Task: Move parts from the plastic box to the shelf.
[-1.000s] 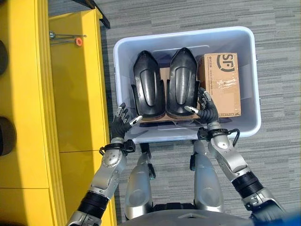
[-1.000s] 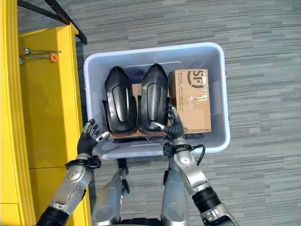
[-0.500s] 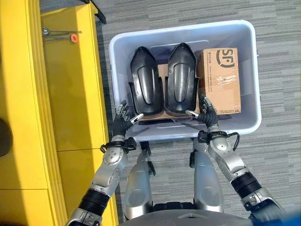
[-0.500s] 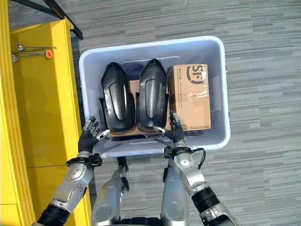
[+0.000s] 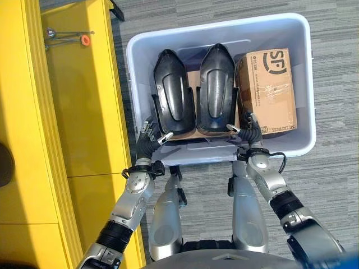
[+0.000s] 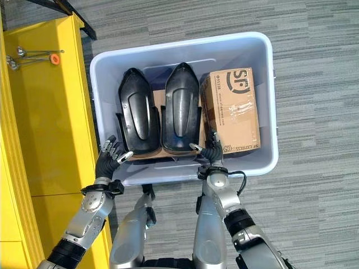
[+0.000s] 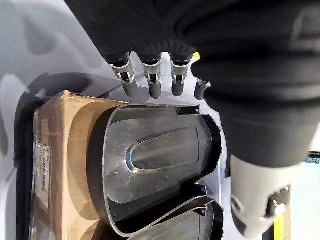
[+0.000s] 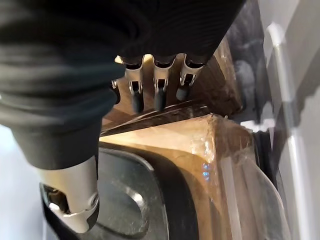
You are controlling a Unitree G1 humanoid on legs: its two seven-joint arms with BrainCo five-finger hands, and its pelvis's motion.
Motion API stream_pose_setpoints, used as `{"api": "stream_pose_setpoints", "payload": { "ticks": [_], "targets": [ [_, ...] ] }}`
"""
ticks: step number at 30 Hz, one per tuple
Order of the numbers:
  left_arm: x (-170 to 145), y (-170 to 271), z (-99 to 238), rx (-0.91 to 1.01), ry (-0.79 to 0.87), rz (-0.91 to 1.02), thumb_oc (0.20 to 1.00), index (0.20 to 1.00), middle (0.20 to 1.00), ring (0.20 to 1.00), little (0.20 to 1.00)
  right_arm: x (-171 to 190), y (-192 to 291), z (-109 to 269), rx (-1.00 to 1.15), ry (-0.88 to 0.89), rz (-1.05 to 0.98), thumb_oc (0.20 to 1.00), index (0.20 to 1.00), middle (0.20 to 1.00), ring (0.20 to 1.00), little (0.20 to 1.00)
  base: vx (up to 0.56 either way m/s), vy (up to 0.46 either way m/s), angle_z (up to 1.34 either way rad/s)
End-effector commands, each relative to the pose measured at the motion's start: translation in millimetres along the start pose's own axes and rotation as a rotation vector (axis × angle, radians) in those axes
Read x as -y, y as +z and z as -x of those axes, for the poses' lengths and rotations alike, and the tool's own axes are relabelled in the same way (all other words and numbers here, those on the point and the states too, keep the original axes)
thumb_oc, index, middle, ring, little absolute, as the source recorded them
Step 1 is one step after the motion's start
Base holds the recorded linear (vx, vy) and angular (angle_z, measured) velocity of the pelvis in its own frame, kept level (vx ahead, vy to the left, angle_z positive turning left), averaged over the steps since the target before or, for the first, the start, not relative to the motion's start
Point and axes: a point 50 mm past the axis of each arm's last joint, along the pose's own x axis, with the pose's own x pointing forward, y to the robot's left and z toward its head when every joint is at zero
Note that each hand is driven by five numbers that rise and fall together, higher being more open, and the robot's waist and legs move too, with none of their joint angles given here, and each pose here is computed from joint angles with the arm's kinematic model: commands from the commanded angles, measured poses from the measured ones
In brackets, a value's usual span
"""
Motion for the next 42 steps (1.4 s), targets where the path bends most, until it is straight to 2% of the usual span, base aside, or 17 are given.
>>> {"api": "stream_pose_setpoints", "payload": {
  "ticks": [1,17,29,42],
  "targets": [
    [-0.2,13.6,1.8,0.080,-0.014,0.026,1.000,1.000,1.000,1.000,1.000,0.2,14.2,-7.9,0.039,-0.063,-0.074,1.000,1.000,1.000,1.000,1.000,0.01,-0.005,0.04],
    [7.1,17.9,-1.7,0.097,-0.030,0.049,1.000,1.000,1.000,1.000,1.000,5.8,43.4,-27.7,0.105,-0.135,-0.096,1.000,1.000,1.000,1.000,1.000,0.00,-0.002,0.02],
    [14.2,22.8,-2.2,0.114,-0.062,0.073,1.000,1.000,1.000,1.000,1.000,19.2,82.4,-51.9,0.169,-0.239,-0.076,1.000,1.000,1.000,1.000,1.000,0.00,0.002,0.03],
    [21.2,31.1,-3.7,0.146,-0.106,0.096,1.000,1.000,1.000,1.000,1.000,48.2,88.1,-75.1,0.066,-0.349,0.030,1.000,1.000,1.000,1.000,1.000,0.00,0.008,0.04]
  ]
}}
